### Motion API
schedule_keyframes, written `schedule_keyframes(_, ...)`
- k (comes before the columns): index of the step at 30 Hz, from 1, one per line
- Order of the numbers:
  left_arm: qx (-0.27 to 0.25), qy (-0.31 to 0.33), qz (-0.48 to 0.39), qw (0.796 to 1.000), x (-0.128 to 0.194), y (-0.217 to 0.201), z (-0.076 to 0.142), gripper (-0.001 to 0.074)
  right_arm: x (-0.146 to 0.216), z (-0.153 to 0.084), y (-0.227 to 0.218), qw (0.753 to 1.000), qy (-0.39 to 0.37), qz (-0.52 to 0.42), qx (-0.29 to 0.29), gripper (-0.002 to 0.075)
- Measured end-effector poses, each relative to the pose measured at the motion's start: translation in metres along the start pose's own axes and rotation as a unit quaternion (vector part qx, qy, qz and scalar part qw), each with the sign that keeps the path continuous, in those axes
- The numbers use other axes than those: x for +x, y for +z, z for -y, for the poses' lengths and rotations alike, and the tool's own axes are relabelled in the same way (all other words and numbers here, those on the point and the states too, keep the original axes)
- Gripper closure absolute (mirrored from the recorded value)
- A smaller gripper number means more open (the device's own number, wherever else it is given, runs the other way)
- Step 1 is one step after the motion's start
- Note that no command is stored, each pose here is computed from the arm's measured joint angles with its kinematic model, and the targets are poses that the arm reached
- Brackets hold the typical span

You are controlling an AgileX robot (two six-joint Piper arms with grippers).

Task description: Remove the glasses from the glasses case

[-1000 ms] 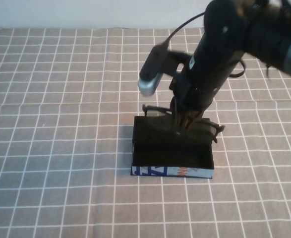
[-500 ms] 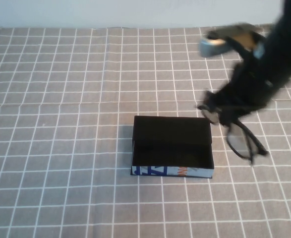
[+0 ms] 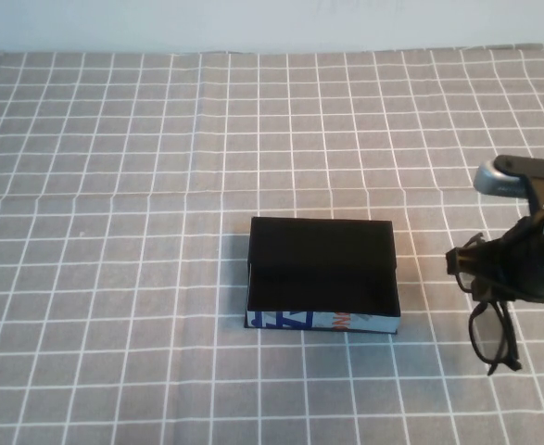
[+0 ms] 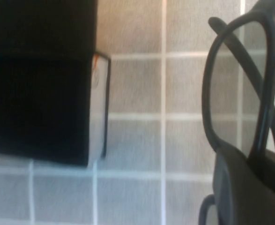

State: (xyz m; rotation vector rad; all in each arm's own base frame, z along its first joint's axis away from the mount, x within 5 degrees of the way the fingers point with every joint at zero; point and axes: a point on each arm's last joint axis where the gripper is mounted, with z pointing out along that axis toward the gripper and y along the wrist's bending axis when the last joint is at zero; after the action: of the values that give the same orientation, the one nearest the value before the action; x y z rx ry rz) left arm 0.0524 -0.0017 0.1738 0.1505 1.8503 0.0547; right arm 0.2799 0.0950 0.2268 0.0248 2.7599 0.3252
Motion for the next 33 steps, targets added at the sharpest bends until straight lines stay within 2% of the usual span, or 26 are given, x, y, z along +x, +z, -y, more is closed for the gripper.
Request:
schedule_keyframes(5, 0.000, 0.000, 0.000, 1.000, 0.000, 0.000, 0.000, 0.0740, -0.007, 0.003, 0.030, 1.000, 0.006, 0.005, 0.006, 0.0702)
schedule_keyframes(9, 0.000, 0.000, 0.000, 1.000, 0.000, 0.000, 0.000, 0.0740, -0.007, 0.005, 0.048, 1.000, 0.001, -0.004, 0.012, 0.0666)
schedule_keyframes(12, 0.000, 0.000, 0.000, 1.000, 0.000, 0.000, 0.000, 0.0740, -0.007, 0.006, 0.052, 1.000, -0.009, -0.007, 0.013, 0.0594)
schedule_keyframes(17, 0.000, 0.000, 0.000, 1.000, 0.000, 0.000, 0.000, 0.0740, -0.009, 0.005, 0.042, 1.000, -0.018, 0.009, 0.010, 0.0417)
schedule_keyframes(20, 0.000, 0.000, 0.000, 1.000, 0.000, 0.000, 0.000, 0.0740, -0.012, 0.001, 0.014, 0.999, -0.024, 0.048, -0.002, 0.0385)
schedule_keyframes(25, 0.000, 0.000, 0.000, 1.000, 0.000, 0.000, 0.000, 0.0740, 0.003, -0.004, -0.059, 0.984, -0.054, 0.165, -0.031, 0.0406)
schedule_keyframes(29, 0.000, 0.000, 0.000, 1.000, 0.000, 0.000, 0.000, 0.0740, 0.035, -0.004, -0.109, 0.965, -0.100, 0.237, -0.049, 0.0460)
schedule_keyframes(33, 0.000, 0.000, 0.000, 1.000, 0.000, 0.000, 0.000, 0.0740, 0.076, 0.008, -0.133, 0.956, -0.110, 0.266, -0.059, 0.0525)
